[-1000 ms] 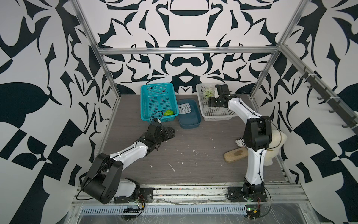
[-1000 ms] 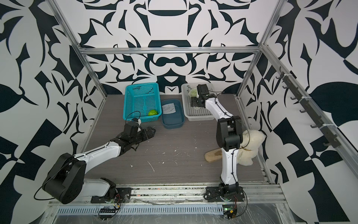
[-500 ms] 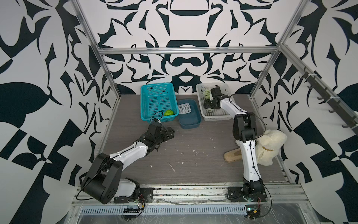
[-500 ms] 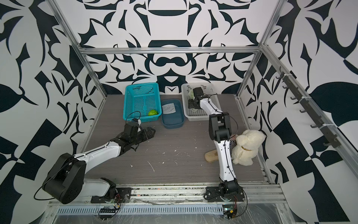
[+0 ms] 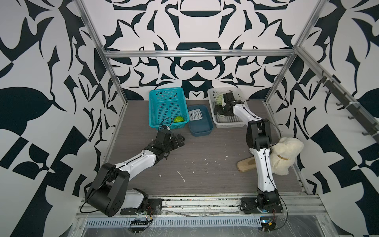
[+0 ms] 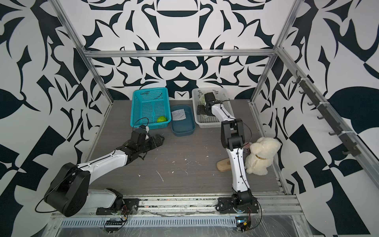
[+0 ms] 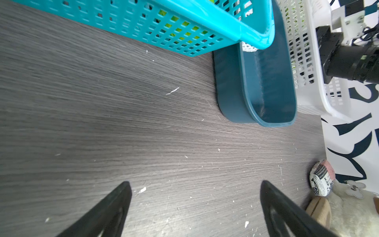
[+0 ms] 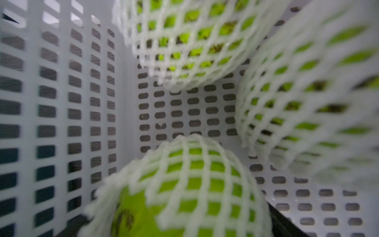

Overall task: Sleeve custard apples in foam nets
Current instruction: Place the custard apple in the basket.

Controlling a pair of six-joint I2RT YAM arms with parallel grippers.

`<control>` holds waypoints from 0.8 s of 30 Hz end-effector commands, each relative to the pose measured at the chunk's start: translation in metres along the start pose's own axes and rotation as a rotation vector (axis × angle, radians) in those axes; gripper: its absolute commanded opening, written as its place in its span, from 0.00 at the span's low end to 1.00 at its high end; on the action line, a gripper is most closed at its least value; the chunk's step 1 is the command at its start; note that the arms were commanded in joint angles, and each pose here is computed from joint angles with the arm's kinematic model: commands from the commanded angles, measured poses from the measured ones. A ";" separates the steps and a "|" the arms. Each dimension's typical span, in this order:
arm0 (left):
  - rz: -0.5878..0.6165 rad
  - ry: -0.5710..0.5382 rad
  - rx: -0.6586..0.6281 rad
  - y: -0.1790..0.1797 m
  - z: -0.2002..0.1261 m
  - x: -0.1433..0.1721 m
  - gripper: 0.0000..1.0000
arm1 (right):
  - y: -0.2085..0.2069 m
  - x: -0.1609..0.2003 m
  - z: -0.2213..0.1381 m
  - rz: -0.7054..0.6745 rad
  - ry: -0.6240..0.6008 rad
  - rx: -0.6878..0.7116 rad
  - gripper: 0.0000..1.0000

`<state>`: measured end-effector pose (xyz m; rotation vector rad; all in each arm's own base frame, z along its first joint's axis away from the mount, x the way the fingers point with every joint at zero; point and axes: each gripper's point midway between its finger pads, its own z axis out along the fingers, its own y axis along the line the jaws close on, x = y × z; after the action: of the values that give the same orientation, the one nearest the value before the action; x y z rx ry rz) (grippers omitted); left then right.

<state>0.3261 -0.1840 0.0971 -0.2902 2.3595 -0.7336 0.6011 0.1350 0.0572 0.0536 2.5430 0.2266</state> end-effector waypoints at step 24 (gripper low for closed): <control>0.251 -0.217 -0.116 -0.041 -0.038 -0.118 1.00 | 0.012 -0.048 -0.118 -0.030 -0.108 -0.010 0.99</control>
<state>0.3774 -0.1765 0.2176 -0.1384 2.1356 -0.5857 0.5804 0.1254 0.1509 0.0451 2.4761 0.2073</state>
